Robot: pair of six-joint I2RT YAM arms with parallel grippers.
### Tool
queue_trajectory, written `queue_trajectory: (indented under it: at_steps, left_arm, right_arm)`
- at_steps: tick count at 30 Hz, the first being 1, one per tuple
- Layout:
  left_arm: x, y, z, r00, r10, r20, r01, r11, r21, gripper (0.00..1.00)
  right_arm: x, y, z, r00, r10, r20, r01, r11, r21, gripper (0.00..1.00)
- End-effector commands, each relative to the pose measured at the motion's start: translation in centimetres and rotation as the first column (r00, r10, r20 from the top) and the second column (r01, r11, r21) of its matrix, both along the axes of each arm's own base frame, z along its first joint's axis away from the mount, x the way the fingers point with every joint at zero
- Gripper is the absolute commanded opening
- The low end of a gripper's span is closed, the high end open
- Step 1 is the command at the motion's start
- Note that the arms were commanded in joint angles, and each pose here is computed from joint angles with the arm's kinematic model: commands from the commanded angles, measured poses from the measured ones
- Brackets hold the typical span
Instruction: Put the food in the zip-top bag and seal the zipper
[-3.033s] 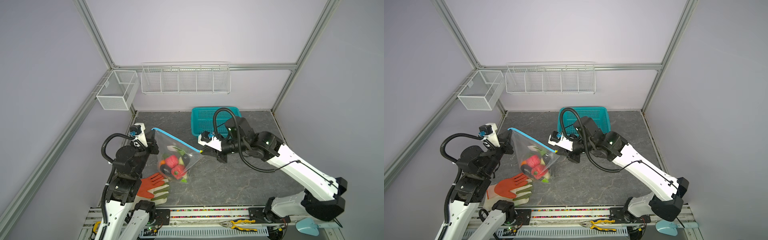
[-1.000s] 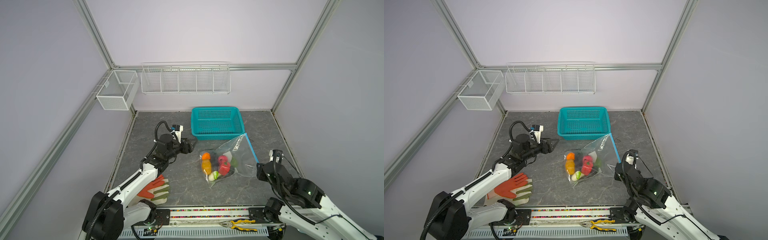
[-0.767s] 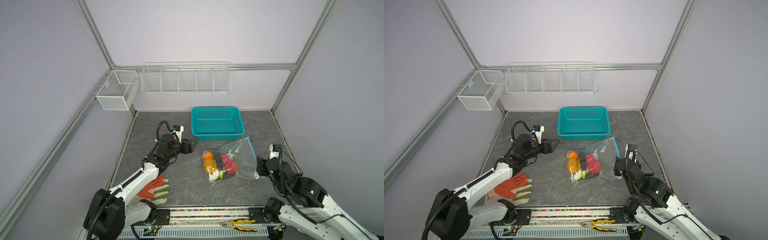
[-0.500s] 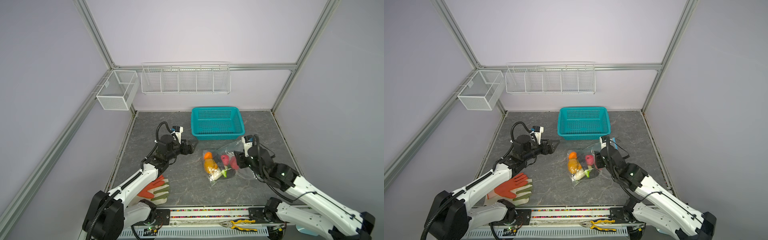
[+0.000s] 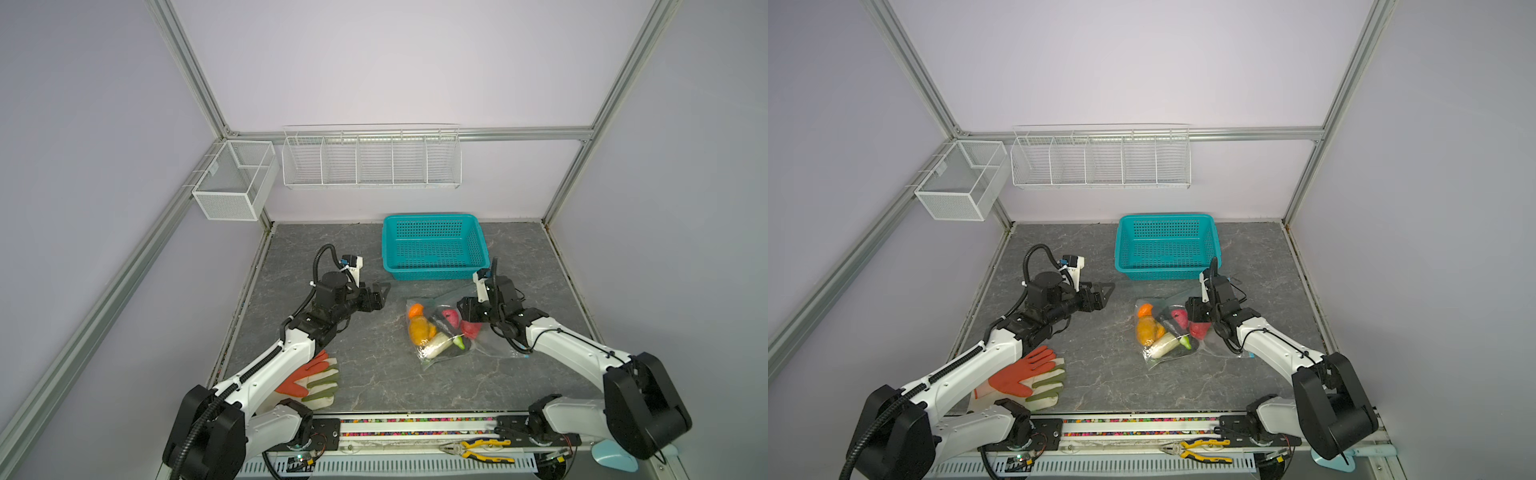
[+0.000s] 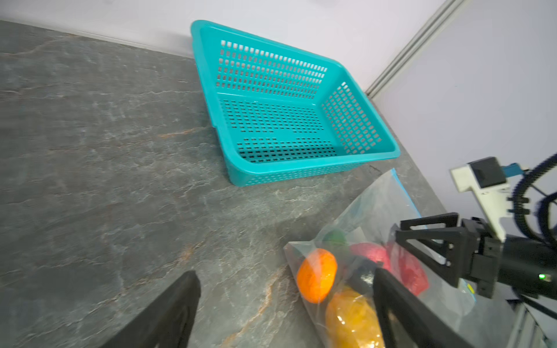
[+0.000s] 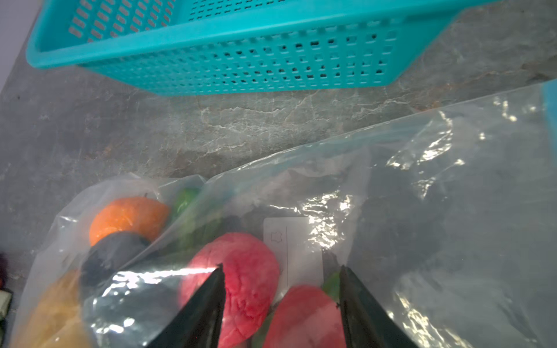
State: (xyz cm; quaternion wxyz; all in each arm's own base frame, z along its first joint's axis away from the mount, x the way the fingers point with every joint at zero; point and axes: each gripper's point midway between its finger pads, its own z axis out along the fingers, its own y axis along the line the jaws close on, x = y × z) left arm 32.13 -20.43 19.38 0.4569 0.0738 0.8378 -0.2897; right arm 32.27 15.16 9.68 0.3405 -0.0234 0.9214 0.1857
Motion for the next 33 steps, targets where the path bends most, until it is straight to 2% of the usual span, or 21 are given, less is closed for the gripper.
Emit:
queue_trajectory:
  at_steps: [1,5,7,8,9,10,12,14,15,17,18,20,22,23,24,26,28,31,33]
  left_arm:
    - [0.7,3.1,0.7,0.985,0.155,0.071,-0.16,0.985,0.064,0.81]
    - [1.2,6.4,1.5,0.952,0.259,0.164,-0.282,0.95,0.136,0.81]
    - [2.0,9.0,1.7,0.927,0.34,0.161,-0.366,0.912,0.183,0.82]
    - [2.4,10.5,1.4,0.907,0.388,0.165,-0.417,0.882,0.22,0.82]
    - [2.9,12.6,0.8,0.877,0.447,0.177,-0.48,0.833,0.275,0.83]
    - [3.2,14.5,0.0,0.848,0.494,0.193,-0.53,0.781,0.329,0.84]
    - [3.5,17.9,-1.4,0.777,0.587,0.225,-0.625,0.682,0.379,0.86]
    - [4.2,19.5,-2.5,0.756,0.609,0.24,-0.649,0.653,0.391,0.9]
    - [4.7,19.6,-2.7,0.767,0.604,0.215,-0.632,0.655,0.415,0.89]
    - [5.7,19.8,-2.5,0.774,0.575,0.265,-0.626,0.631,0.459,0.89]
    - [5.9,19.8,-2.1,0.776,0.565,0.282,-0.626,0.629,0.462,0.89]
    - [6.3,19.4,-1.6,0.803,0.482,0.35,-0.596,0.65,0.471,0.9]
    - [6.7,20.0,-3.1,0.819,0.434,0.375,-0.571,0.672,0.472,0.9]
    - [7.0,20.9,-4.2,0.816,0.454,0.357,-0.578,0.667,0.471,0.89]
    - [7.1,21.5,-5.6,0.822,0.462,0.333,-0.57,0.666,0.482,0.88]
    - [7.5,22.0,-6.1,0.803,0.47,0.366,-0.595,0.666,0.45,0.87]
    - [7.8,21.2,-6.5,0.837,0.432,0.335,-0.546,0.7,0.461,0.86]
    - [7.9,21.5,-6.5,0.835,0.445,0.323,-0.549,0.698,0.459,0.85]
    - [7.5,21.2,-6.2,0.832,0.442,0.334,-0.552,0.714,0.431,0.85]
  right_arm:
    - [1.0,-0.5,3.3,0.995,-0.002,0.099,-0.004,0.998,0.063,0.67]
    - [2.0,-4.6,5.7,0.973,-0.073,0.221,0.079,0.997,-0.018,0.78]
    - [2.7,-6.5,7.1,0.931,-0.088,0.355,0.128,0.988,-0.09,0.87]
    - [3.0,-7.0,7.8,0.902,-0.082,0.424,0.145,0.982,-0.118,0.92]
    - [3.2,-7.7,8.3,0.866,-0.08,0.494,0.174,0.974,-0.148,0.98]
    - [3.4,-8.4,8.6,0.833,-0.08,0.547,0.206,0.963,-0.174,0.95]
    - [3.9,-10.1,8.5,0.809,-0.093,0.58,0.278,0.93,-0.239,0.9]
    - [4.6,-12.0,7.9,0.787,-0.148,0.599,0.355,0.902,-0.244,0.9]
    - [4.9,-13.1,7.2,0.773,-0.181,0.608,0.393,0.889,-0.234,0.9]
    - [5.7,-14.7,6.7,0.739,-0.24,0.63,0.482,0.841,-0.245,0.9]
    - [5.7,-14.7,6.8,0.755,-0.235,0.612,0.475,0.84,-0.264,0.91]
    - [5.5,-15.4,7.6,0.707,-0.216,0.673,0.51,0.815,-0.275,0.9]
    - [5.7,-16.1,7.0,0.71,-0.207,0.673,0.528,0.79,-0.313,0.9]
    - [5.7,-16.0,6.8,0.72,-0.203,0.664,0.52,0.792,-0.322,0.91]
    - [5.5,-15.3,6.4,0.745,-0.17,0.644,0.473,0.817,-0.331,0.91]
    - [5.3,-15.3,6.3,0.742,-0.167,0.65,0.472,0.818,-0.328,0.9]
    - [5.3,-14.7,5.9,0.766,-0.134,0.628,0.427,0.837,-0.342,0.89]
    - [5.0,-14.7,4.4,0.772,-0.146,0.618,0.426,0.841,-0.333,0.89]
    - [5.4,-15.6,4.0,0.756,-0.188,0.628,0.478,0.813,-0.332,0.89]
